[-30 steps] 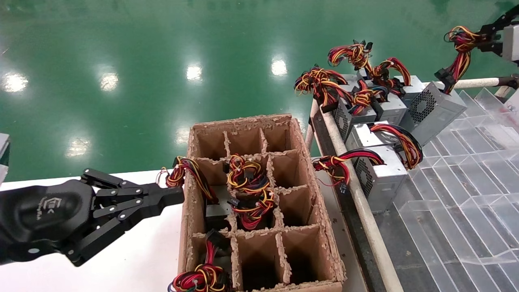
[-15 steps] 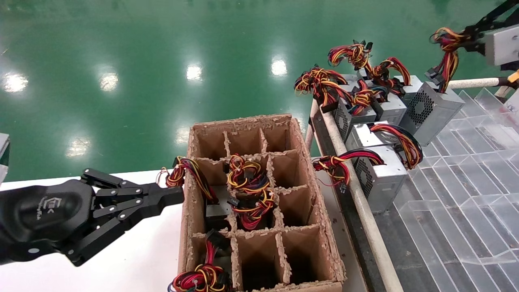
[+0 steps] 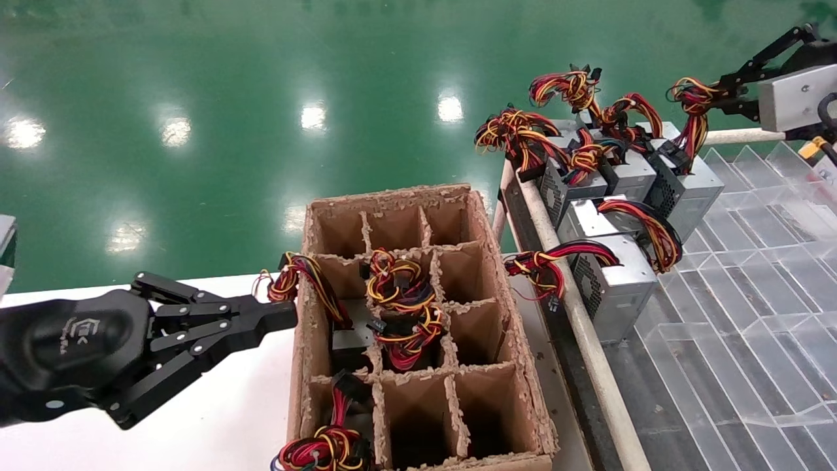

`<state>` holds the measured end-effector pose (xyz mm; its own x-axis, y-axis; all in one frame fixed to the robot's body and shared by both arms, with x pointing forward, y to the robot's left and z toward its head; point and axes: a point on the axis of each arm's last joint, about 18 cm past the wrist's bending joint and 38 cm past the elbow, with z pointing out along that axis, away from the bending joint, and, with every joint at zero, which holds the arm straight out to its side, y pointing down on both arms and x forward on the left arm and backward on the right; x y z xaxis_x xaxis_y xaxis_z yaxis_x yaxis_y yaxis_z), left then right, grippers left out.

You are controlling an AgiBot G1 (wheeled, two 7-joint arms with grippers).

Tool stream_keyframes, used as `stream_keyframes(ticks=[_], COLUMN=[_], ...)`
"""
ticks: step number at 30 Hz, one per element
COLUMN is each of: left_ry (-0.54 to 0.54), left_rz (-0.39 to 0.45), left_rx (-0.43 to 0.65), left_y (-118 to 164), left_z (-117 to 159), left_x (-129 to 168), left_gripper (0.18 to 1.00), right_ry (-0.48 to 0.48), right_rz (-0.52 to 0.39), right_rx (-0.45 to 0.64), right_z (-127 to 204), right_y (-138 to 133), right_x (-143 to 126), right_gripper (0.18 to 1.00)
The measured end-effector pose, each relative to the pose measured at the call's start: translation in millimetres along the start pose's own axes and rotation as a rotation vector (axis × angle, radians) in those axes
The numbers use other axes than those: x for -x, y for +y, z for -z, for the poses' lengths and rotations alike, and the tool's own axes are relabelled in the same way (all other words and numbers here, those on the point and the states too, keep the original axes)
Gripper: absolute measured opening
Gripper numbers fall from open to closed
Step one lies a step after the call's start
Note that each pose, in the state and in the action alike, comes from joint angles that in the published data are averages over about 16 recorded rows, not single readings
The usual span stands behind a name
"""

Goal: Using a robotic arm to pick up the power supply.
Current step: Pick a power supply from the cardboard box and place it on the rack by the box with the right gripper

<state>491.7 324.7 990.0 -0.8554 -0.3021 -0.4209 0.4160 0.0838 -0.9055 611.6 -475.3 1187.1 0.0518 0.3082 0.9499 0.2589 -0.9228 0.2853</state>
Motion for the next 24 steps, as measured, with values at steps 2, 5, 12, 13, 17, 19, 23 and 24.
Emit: stream_keyframes(ticks=[2,5,12,13,17,19,23,24], left_ry=[0.0,0.0,0.0,0.0,0.0,0.0,0.0,0.0], left_rz=[0.0,0.0,0.0,0.0,0.0,0.0,0.0,0.0], left_rx=[0.0,0.0,0.0,0.0,0.0,0.0,0.0,0.0], left_y=[0.0,0.0,0.0,0.0,0.0,0.0,0.0,0.0], left_z=[0.0,0.0,0.0,0.0,0.0,0.0,0.0,0.0], left_x=[0.0,0.0,0.0,0.0,0.0,0.0,0.0,0.0], left_gripper=[0.191,0.191,0.191,0.191,0.191,0.191,0.191,0.191], right_ry=[-0.004,-0.011,-0.03,-0.032,-0.041,-0.044,-0.039,-0.036], right_rz=[-0.005,-0.014,-0.024,-0.024,-0.028,-0.034,-0.054,-0.059], right_rx=[-0.005,-0.011,-0.016,-0.016,-0.017,-0.022,-0.044,-0.05], right_z=[-0.6,-1.3,-1.8,-1.8,-0.7,0.7,5.9,7.3], right_y=[-1.3,-3.1,-6.1,-6.3,-6.9,-7.4,-9.5,-10.1], right_x=[0.1,0.0,-1.1,-1.3,-1.7,-2.0,-3.9,-4.4], right_gripper=[0.255,0.258,0.281,0.286,0.32,0.343,0.406,0.424])
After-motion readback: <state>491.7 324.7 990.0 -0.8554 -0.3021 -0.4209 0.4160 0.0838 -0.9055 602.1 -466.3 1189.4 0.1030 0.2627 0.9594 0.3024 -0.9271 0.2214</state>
